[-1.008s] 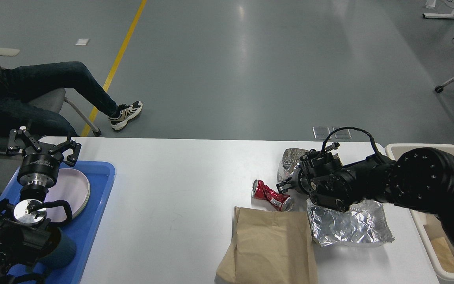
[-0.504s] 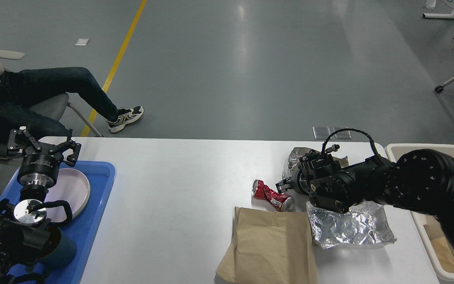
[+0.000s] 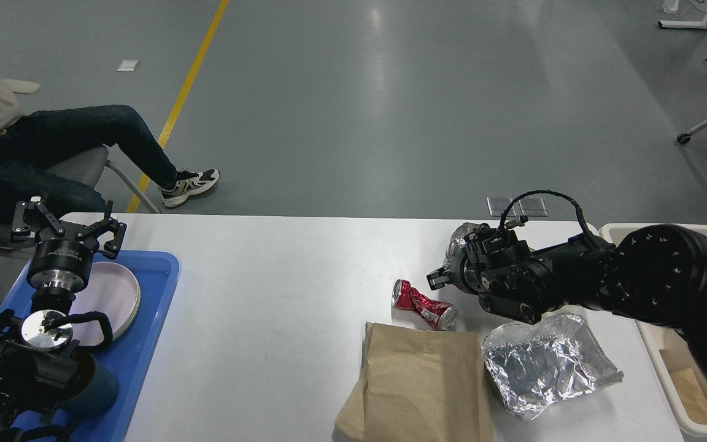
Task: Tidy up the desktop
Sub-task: 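Carry the crumpled paper to the beige bin and drop it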
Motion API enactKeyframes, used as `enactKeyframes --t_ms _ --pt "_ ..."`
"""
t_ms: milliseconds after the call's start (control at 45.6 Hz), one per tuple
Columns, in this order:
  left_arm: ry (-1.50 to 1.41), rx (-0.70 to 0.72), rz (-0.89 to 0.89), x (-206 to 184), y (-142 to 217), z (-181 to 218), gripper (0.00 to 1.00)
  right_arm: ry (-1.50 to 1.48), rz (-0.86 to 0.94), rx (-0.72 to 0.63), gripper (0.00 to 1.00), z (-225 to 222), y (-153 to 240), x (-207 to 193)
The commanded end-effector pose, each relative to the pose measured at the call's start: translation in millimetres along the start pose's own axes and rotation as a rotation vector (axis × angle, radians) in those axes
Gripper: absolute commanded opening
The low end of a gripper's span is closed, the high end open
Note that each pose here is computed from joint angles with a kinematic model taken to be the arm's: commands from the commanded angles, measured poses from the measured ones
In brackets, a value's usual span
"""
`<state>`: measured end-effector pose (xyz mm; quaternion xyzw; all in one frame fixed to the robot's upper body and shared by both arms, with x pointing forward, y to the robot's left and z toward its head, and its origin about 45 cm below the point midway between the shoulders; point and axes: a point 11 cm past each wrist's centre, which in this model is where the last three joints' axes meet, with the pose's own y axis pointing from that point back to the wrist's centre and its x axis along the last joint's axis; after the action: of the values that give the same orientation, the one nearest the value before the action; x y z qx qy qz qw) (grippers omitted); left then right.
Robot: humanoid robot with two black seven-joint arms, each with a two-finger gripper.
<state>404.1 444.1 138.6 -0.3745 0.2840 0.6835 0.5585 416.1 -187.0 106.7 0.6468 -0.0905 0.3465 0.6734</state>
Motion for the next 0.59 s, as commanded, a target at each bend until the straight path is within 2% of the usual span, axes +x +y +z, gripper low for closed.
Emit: enactKeyframes --t_ms 0,329,570 --pt "0.0 0.0 0.001 0.2 0.1 0.1 0.96 0.008 0.027 0.001 0.0 -0.4 5.1 14.8" --pt "0.0 0.0 0.001 0.2 0.1 0.1 0.96 0.059 0.081 0.01 0.0 -3.4 34.3 64.9" --pt "0.0 0.0 0.001 0.2 0.1 0.1 0.96 0.046 0.057 -0.06 0.0 41.8 75.2 108.4"
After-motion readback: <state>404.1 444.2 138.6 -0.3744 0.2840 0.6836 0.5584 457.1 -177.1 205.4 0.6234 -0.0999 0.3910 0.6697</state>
